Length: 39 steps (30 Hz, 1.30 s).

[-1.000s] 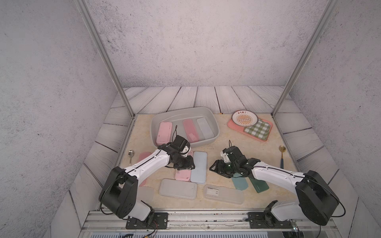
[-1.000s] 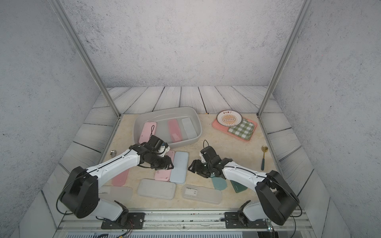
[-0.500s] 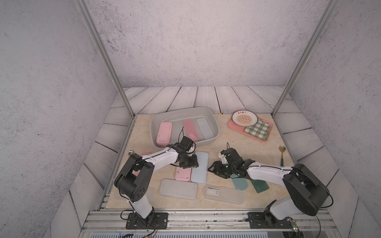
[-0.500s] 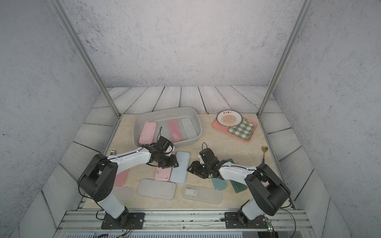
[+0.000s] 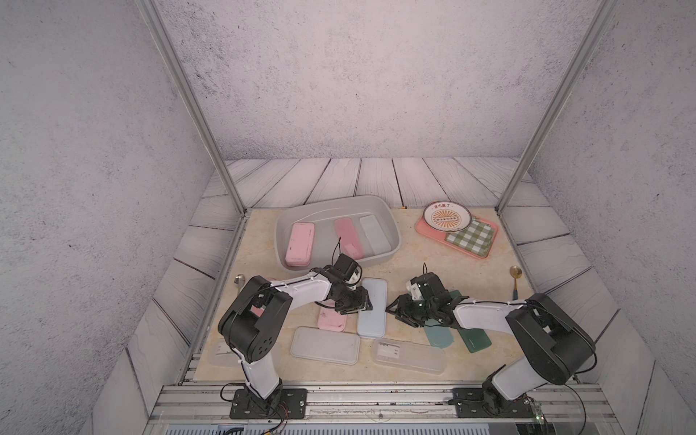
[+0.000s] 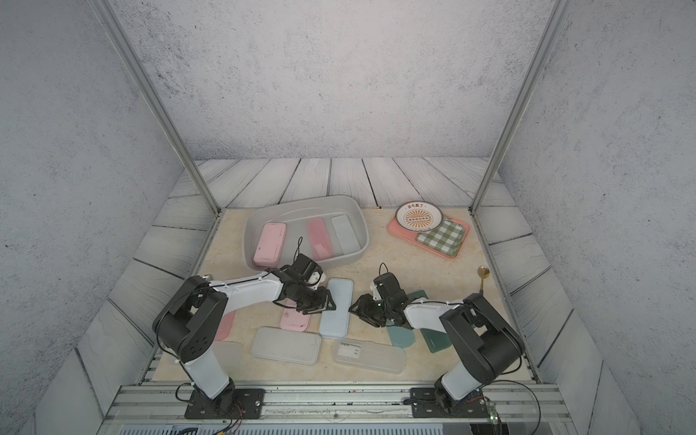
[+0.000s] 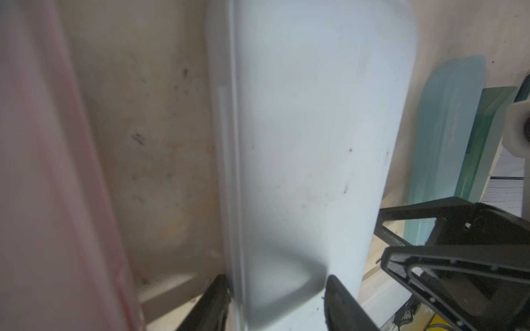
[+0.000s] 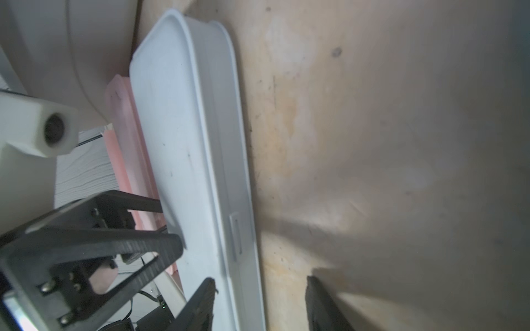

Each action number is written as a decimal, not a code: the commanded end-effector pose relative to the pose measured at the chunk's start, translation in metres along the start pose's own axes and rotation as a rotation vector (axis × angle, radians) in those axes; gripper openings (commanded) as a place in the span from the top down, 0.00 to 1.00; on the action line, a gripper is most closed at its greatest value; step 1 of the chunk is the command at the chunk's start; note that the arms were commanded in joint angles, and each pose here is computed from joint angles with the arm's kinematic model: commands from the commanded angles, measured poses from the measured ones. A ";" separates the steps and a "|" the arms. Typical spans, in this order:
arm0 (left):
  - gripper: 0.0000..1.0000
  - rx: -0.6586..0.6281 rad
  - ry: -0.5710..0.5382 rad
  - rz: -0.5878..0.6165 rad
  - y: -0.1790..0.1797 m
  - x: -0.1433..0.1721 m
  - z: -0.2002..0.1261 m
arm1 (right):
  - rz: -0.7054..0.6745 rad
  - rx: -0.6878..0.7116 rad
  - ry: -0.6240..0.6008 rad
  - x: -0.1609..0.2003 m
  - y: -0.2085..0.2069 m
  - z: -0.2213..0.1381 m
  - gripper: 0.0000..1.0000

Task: Put the pencil case into the storage box
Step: Pick up the pencil case from the center of the board.

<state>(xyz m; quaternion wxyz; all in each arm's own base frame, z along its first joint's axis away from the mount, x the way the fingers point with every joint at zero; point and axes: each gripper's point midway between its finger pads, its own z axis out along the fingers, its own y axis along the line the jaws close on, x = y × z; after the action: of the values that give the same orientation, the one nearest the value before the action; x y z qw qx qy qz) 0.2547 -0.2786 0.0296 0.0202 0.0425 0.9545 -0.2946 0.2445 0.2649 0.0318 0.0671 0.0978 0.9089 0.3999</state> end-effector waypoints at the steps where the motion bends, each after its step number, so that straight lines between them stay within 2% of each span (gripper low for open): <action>1: 0.48 0.029 0.028 -0.040 0.006 0.008 0.006 | 0.029 -0.007 0.043 0.004 -0.008 0.013 0.48; 5: 0.55 0.076 0.015 -0.070 0.005 0.006 0.007 | 0.017 -0.041 0.058 0.002 -0.002 0.021 0.49; 10: 0.59 0.219 0.013 -0.084 -0.022 0.004 0.001 | 0.001 -0.138 0.085 0.000 0.019 0.025 0.65; 12: 0.59 0.253 0.015 -0.085 -0.030 0.004 -0.006 | -0.006 -0.170 0.085 -0.001 0.027 0.022 0.68; 21: 0.58 0.313 -0.014 -0.005 -0.064 0.005 -0.054 | -0.083 -0.275 0.061 -0.006 0.084 -0.017 0.68; 25: 0.57 0.321 -0.055 0.008 -0.072 0.000 -0.078 | -0.125 -0.268 0.062 -0.008 0.103 -0.033 0.68; 33: 0.55 0.326 -0.140 0.047 -0.083 -0.007 -0.113 | -0.138 -0.291 0.069 -0.003 0.121 -0.053 0.68; 39: 0.55 0.325 -0.229 0.079 -0.088 -0.025 -0.145 | -0.175 -0.282 0.065 -0.005 0.135 -0.065 0.68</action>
<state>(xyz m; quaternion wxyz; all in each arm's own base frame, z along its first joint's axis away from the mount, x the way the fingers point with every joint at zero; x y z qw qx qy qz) 0.2489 -0.2618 0.1508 0.0610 0.0033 0.9135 -0.4023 0.2751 0.2961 0.1558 0.1117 0.0400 0.8571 0.5012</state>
